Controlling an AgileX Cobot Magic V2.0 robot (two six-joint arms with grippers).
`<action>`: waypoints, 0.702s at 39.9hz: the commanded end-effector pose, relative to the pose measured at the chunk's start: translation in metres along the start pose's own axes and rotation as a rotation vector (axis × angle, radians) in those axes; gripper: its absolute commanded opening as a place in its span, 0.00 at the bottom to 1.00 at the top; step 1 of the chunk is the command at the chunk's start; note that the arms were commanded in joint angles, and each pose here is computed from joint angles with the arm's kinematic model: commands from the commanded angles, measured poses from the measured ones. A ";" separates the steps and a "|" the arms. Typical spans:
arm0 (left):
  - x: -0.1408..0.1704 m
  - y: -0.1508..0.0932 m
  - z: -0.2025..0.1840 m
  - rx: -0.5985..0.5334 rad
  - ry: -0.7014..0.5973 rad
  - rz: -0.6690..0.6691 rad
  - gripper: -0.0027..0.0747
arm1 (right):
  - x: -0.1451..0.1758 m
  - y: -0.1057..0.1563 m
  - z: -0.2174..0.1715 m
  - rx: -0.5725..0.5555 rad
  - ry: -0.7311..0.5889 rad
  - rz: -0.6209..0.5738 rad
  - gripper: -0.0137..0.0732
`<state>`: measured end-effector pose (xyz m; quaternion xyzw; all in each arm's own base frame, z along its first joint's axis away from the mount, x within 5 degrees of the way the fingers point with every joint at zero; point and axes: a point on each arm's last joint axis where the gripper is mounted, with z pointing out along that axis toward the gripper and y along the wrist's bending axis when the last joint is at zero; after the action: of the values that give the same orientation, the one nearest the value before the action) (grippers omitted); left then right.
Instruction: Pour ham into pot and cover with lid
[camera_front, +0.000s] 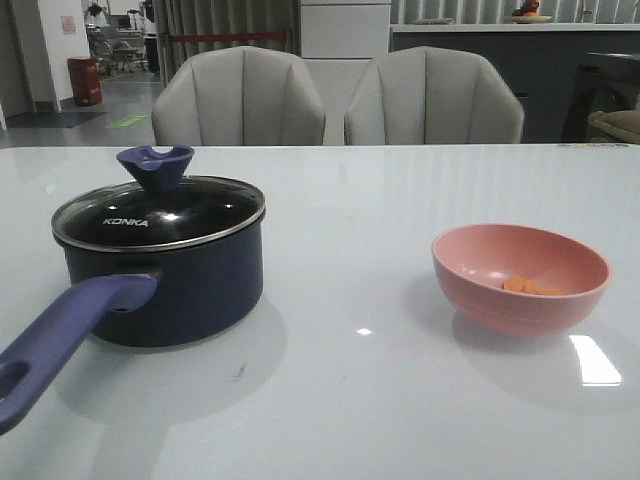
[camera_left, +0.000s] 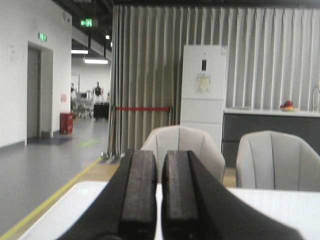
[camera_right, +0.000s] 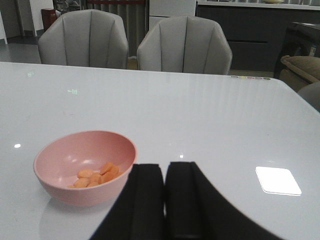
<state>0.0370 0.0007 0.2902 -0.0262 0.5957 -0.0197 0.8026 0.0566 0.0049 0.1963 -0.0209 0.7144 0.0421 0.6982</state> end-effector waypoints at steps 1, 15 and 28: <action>-0.027 -0.003 0.009 0.002 0.065 -0.053 0.21 | -0.010 0.000 -0.002 -0.001 -0.106 -0.014 0.34; -0.018 -0.005 0.026 -0.003 0.365 -0.114 0.21 | -0.010 0.000 -0.002 -0.001 -0.106 -0.014 0.34; -0.007 -0.005 0.036 0.030 0.430 -0.036 0.42 | -0.010 0.000 -0.002 -0.001 -0.106 -0.014 0.34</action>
<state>0.0624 -0.0025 0.2949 -0.0327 0.7733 -0.0466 0.6315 0.0566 0.0049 0.1963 -0.0209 0.7144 0.0421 0.6982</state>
